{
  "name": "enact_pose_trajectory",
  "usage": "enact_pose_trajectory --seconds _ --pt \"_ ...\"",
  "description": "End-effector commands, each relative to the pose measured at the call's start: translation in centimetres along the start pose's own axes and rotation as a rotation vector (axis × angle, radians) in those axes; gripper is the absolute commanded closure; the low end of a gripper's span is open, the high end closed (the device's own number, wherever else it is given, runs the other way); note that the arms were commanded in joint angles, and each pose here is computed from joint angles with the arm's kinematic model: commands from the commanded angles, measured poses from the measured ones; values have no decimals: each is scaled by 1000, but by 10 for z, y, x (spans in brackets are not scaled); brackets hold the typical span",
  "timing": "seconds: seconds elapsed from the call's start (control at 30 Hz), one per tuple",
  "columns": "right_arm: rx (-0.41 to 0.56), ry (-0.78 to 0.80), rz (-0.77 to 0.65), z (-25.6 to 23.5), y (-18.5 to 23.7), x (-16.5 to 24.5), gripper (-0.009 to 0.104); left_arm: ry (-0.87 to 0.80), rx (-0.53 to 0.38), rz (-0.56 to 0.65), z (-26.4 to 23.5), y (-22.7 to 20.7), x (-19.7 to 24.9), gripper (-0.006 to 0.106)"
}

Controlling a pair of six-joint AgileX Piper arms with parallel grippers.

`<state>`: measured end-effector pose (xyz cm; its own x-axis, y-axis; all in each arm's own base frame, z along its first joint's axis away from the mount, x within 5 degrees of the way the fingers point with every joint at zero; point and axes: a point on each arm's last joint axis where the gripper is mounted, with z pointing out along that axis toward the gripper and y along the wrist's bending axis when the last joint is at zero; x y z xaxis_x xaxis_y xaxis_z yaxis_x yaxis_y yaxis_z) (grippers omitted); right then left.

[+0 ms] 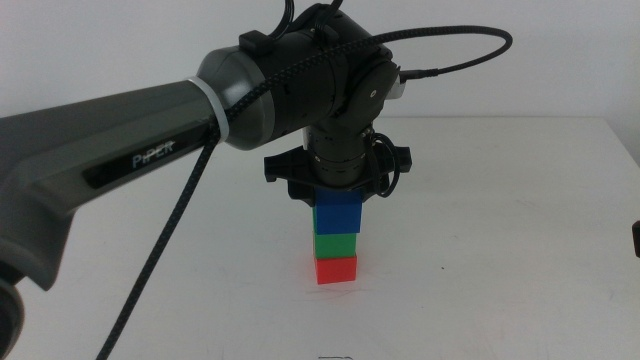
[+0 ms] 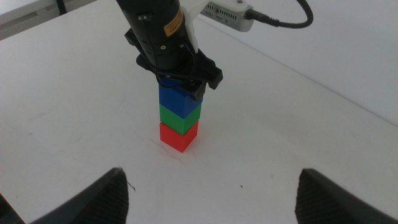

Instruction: Stack red cubes first, then green, then blue cubes in a specific spot.

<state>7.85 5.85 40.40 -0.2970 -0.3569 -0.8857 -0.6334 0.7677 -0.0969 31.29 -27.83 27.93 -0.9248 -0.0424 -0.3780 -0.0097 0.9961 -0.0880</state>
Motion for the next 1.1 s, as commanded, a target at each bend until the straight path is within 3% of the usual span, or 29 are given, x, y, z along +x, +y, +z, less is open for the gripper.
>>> enact_pose_trajectory --seconds 0.0,0.13,0.3,0.63,0.8,1.0,1.07 --pt "30 -90 -9 -5 -3 -12 16 -92 62 0 -31 0 -9 27" --pt "30 -90 -9 -5 -3 -12 16 -112 48 13 -32 2 -11 7" --pt "30 -90 -9 -5 -3 -12 16 -139 61 38 -45 5 -12 7" --pt "30 -90 -9 -5 -3 -12 16 -267 120 57 -123 34 -11 7" --pt "30 -90 -9 -5 -3 -12 16 -319 66 48 -156 57 -7 7" --pt "30 -90 -9 -5 -3 -12 16 -400 -77 113 -190 91 -3 7" --pt "30 -90 -9 -5 -3 -12 16 -419 -72 118 -199 101 -3 7"
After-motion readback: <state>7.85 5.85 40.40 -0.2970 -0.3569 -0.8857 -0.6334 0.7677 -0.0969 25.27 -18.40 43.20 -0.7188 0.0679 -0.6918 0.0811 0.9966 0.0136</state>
